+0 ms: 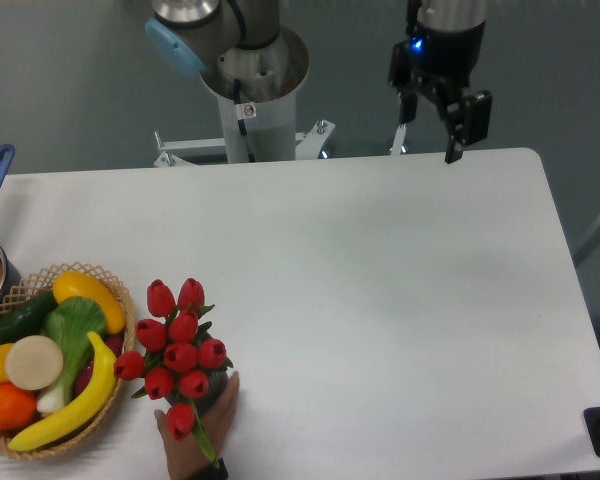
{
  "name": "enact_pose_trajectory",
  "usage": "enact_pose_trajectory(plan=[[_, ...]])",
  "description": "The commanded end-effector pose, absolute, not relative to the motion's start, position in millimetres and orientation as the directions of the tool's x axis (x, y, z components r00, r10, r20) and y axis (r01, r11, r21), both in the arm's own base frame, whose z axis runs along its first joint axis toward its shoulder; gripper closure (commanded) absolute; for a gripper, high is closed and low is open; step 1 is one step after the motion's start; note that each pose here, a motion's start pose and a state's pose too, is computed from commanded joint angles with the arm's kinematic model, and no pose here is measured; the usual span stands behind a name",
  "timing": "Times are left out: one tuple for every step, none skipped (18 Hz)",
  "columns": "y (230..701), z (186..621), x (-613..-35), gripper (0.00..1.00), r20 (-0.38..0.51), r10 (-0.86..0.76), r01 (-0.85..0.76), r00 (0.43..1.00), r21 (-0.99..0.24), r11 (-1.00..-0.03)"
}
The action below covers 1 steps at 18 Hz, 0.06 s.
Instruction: Insert the flowers into the vase
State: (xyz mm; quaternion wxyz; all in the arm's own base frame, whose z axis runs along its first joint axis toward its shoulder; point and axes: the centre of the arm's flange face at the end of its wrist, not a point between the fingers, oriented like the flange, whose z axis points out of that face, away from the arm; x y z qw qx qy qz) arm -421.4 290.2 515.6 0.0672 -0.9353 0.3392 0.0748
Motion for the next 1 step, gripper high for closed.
enact_pose_trajectory(plan=[[291.0, 515.6, -420.9, 0.00, -0.186, -0.626, -0.646, 0.758, -0.076, -0.760]])
